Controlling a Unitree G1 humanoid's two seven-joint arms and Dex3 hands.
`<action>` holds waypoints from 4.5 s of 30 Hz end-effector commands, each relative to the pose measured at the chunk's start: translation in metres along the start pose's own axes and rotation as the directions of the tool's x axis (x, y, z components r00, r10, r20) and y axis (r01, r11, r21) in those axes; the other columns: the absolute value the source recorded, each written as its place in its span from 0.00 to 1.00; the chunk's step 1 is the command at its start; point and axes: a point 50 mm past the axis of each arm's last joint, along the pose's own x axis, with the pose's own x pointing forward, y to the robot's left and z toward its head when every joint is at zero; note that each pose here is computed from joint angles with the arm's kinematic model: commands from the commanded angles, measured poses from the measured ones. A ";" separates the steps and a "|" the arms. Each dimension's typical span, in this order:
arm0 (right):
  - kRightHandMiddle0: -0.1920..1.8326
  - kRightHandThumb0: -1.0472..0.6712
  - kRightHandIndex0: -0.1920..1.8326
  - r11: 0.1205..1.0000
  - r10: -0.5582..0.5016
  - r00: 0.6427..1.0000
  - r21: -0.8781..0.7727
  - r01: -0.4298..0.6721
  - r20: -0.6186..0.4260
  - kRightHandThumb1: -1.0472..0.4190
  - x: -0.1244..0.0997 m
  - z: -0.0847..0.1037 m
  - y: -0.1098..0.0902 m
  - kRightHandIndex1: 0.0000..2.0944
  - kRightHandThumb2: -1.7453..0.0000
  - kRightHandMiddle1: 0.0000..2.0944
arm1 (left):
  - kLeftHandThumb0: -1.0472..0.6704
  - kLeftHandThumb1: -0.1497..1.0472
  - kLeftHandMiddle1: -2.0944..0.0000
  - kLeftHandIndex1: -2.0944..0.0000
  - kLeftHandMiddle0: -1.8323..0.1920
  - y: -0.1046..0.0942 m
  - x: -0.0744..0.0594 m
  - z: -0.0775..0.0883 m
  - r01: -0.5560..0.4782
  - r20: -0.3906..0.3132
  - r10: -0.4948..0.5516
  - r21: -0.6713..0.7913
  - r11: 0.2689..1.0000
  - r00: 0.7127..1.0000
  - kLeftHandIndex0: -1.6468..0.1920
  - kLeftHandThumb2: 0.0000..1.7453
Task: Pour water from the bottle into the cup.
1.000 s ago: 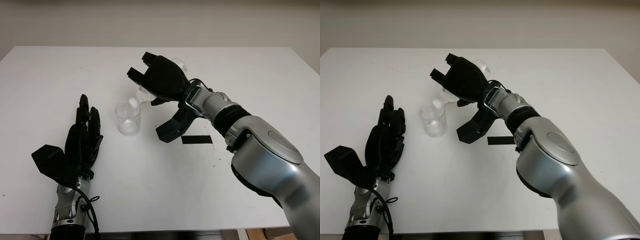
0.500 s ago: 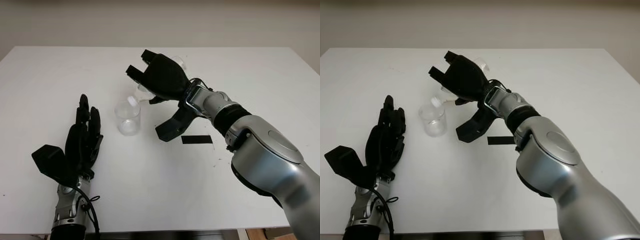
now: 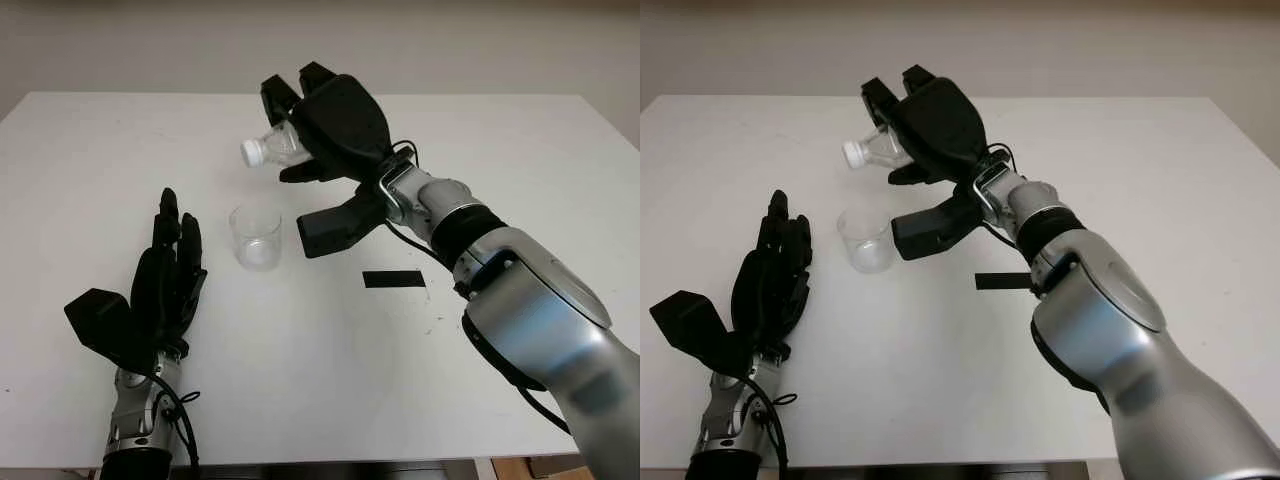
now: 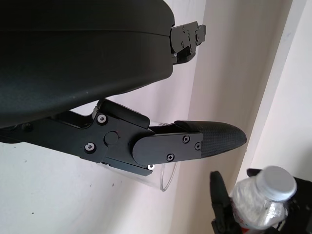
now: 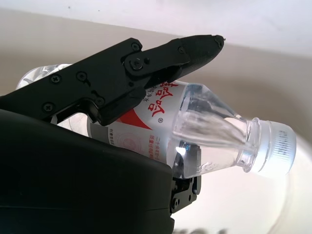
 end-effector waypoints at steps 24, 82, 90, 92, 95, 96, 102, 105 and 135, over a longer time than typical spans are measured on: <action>0.49 0.39 0.67 0.491 0.224 0.865 0.819 0.298 -0.449 0.00 -0.083 -0.043 0.024 1.00 0.75 1.00 | 0.17 1.00 0.98 0.98 1.00 0.005 -0.010 -0.017 -0.012 -0.075 0.010 -0.027 1.000 0.997 0.99 0.27; 0.60 0.37 0.81 0.234 0.499 0.711 0.867 0.441 -0.496 0.00 -0.149 -0.016 0.040 1.00 0.74 1.00 | 0.17 1.00 0.98 0.98 1.00 0.008 -0.019 -0.017 -0.018 -0.090 0.017 -0.014 1.000 0.996 1.00 0.28; 0.59 0.37 0.79 0.229 0.491 0.720 0.870 0.437 -0.491 0.00 -0.150 -0.015 0.043 1.00 0.75 1.00 | 0.17 1.00 0.98 0.98 1.00 0.009 -0.019 -0.016 -0.015 -0.086 0.014 -0.006 1.000 0.996 1.00 0.28; 0.59 0.37 0.79 0.212 0.505 0.718 0.875 0.435 -0.479 0.00 -0.152 -0.014 0.044 1.00 0.75 1.00 | 0.17 1.00 0.98 0.98 1.00 0.010 -0.019 -0.015 -0.014 -0.087 0.014 -0.001 1.000 0.996 1.00 0.28; 0.55 0.36 0.77 0.183 0.512 0.726 0.884 0.430 -0.459 0.00 -0.153 -0.012 0.044 1.00 0.75 1.00 | 0.17 1.00 0.98 0.98 1.00 0.010 -0.018 -0.015 -0.014 -0.086 0.014 0.004 1.000 0.996 0.99 0.28; 0.49 0.35 0.70 0.173 0.506 0.738 0.891 0.421 -0.447 0.00 -0.154 -0.011 0.043 1.00 0.77 1.00 | 0.17 1.00 0.98 0.98 1.00 0.011 -0.018 -0.014 -0.014 -0.086 0.014 0.004 1.000 0.996 0.99 0.28; 0.03 0.26 0.07 0.131 0.472 0.811 0.937 0.325 -0.347 0.00 -0.162 -0.008 0.043 0.86 0.89 0.88 | 0.17 1.00 0.98 0.98 1.00 0.011 -0.018 -0.014 -0.013 -0.088 0.013 -0.001 1.000 0.996 0.99 0.27; 0.01 0.20 0.02 0.143 0.464 0.840 0.959 0.244 -0.283 0.00 -0.166 -0.006 0.043 0.40 0.92 0.46 | 0.17 1.00 0.98 0.98 1.00 0.012 -0.017 -0.013 -0.010 -0.088 0.009 -0.001 1.000 0.996 0.99 0.28; 0.00 0.04 0.00 0.080 0.459 0.840 0.955 0.285 -0.289 0.09 -0.195 0.005 0.055 0.00 0.97 0.00 | 0.17 1.00 0.98 0.97 1.00 0.014 -0.017 -0.013 0.000 -0.087 0.000 0.000 1.000 0.996 0.99 0.27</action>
